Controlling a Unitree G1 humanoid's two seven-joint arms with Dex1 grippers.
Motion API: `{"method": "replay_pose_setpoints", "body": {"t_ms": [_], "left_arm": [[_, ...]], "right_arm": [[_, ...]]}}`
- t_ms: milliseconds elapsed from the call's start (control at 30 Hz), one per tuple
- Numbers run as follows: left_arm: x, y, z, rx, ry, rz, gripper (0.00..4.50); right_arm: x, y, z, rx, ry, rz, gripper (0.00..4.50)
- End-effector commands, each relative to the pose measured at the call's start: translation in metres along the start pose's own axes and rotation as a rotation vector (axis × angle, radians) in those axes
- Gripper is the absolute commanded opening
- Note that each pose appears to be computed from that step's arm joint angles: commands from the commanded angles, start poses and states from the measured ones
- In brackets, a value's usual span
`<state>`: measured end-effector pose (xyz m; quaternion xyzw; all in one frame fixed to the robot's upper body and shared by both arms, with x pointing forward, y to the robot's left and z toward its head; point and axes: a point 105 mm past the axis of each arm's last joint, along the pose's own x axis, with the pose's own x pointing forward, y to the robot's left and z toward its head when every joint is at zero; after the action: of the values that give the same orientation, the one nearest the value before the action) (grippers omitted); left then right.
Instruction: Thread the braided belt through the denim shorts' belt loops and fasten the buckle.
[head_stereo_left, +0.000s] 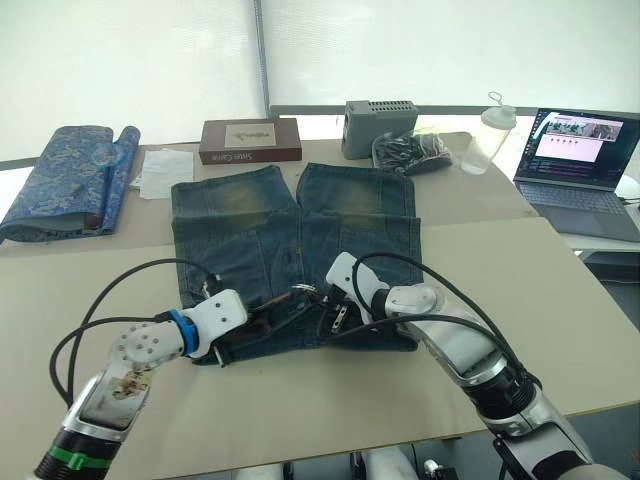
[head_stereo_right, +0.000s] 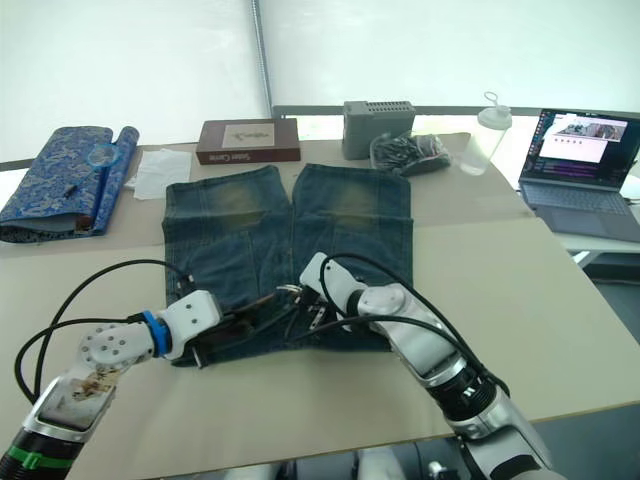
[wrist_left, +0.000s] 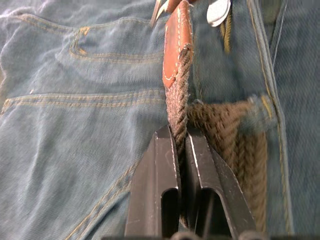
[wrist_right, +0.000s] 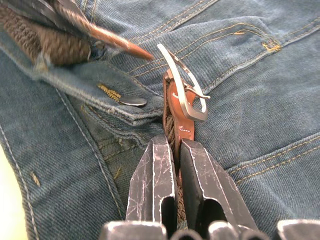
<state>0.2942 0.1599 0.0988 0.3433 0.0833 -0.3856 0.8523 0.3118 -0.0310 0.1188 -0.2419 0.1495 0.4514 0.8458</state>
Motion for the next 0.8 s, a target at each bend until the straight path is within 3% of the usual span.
{"method": "replay_pose_setpoints", "body": {"t_ms": [33, 367, 500, 767, 800], "left_arm": [[0.012, -0.012, 0.015, -0.008, -0.035, -0.025, 0.0], [0.026, -0.01, 0.04, -0.157, -0.091, 0.031, 0.0], [0.028, -0.014, 0.042, -0.156, -0.086, 0.026, 0.0], [0.046, -0.013, 0.06, -0.105, -0.164, 0.075, 0.0], [0.047, -0.012, 0.062, -0.087, -0.175, 0.087, 0.0]], "right_arm": [[-0.008, -0.002, 0.015, -0.021, -0.061, -0.039, 0.05], [-0.009, 0.004, 0.015, -0.026, -0.077, -0.03, 0.05], [-0.009, 0.006, 0.017, -0.061, -0.096, -0.013, 0.05], [-0.011, 0.015, 0.015, -0.165, -0.126, 0.074, 0.05], [-0.014, 0.017, 0.01, -0.183, -0.112, 0.104, 0.87]]}}
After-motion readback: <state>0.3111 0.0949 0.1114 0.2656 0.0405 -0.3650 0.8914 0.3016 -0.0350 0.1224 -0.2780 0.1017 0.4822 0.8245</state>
